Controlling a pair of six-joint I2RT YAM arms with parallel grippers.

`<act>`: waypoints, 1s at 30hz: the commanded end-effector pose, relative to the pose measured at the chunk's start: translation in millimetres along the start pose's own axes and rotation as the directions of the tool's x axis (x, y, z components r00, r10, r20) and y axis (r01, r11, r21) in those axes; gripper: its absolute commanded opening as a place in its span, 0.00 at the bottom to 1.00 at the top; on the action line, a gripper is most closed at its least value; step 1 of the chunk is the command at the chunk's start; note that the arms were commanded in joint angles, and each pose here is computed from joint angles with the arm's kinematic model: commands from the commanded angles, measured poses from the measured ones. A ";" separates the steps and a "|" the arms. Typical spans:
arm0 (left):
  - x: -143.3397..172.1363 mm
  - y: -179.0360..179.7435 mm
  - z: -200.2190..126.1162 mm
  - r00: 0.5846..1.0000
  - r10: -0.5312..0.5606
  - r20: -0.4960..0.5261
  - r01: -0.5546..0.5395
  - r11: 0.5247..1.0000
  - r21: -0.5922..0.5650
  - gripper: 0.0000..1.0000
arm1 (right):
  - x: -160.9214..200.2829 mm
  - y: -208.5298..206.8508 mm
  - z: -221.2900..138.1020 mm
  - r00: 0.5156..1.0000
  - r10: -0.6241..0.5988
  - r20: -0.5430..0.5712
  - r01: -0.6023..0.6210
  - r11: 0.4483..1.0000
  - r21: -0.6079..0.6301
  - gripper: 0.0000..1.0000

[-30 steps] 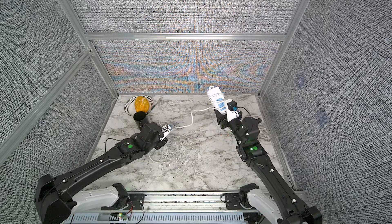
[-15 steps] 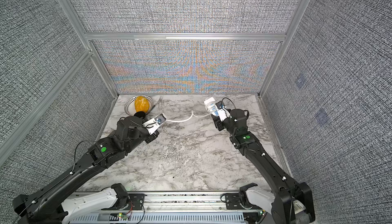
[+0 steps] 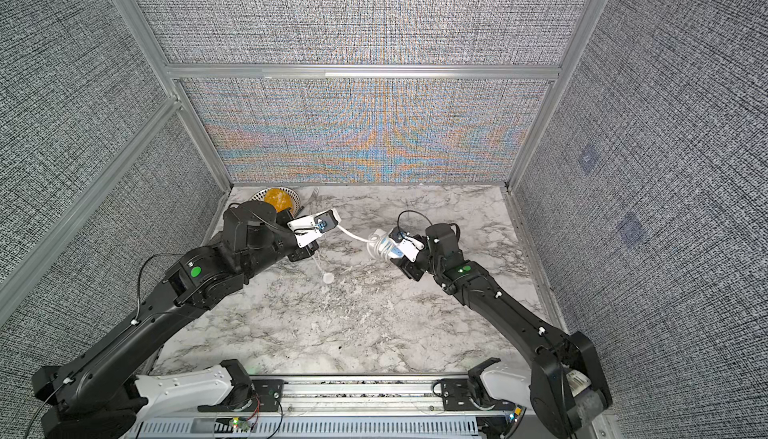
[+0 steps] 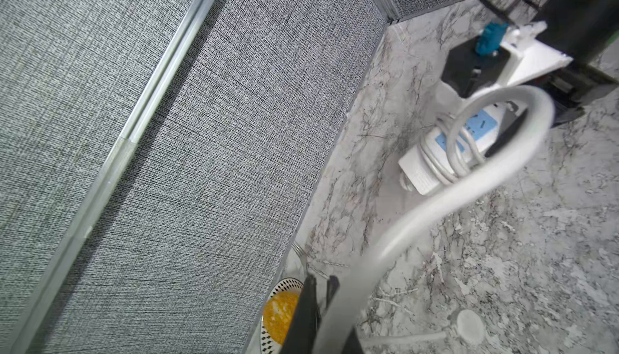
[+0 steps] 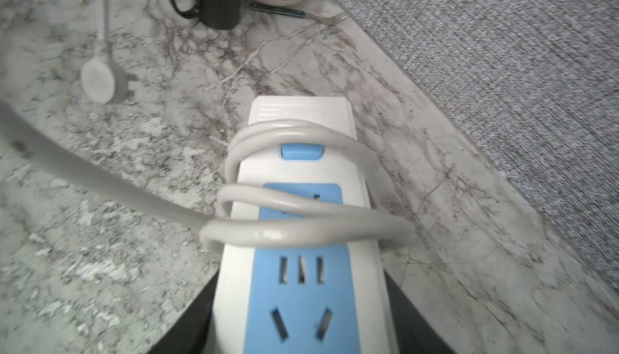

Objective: Wrap the cord around the power strip
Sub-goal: Wrap the power cord around the power strip.

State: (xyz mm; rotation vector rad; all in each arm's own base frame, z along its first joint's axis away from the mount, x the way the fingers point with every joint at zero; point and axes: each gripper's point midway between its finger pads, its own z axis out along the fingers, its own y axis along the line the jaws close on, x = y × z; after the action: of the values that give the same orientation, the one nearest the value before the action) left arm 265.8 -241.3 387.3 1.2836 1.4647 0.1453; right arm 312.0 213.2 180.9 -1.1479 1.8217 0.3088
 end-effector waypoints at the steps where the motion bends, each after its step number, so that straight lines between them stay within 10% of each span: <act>1: -4.2 15.1 2.7 0.997 0.076 -0.016 -0.076 0.996 -0.047 0.00 | 0.1 42.9 -4.0 0.996 -0.065 0.062 0.076 0.980 -0.184 0.00; 15: -23.8 66.2 51.8 0.999 0.039 -0.002 -0.039 0.996 -0.083 0.00 | -15.9 157.7 -50.9 0.925 -0.072 0.373 0.266 0.824 -0.500 0.00; 30: 13.3 42.9 162.1 0.986 -0.160 -0.039 0.164 0.979 0.118 0.00 | -102.0 139.5 -125.3 0.696 -0.072 0.714 0.346 0.905 -0.247 0.00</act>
State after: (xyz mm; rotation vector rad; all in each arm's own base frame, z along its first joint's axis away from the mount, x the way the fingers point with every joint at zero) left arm 414.4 -287.9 343.7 1.3151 1.6280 0.0788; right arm 142.4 270.5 253.9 -1.3506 1.0941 0.8604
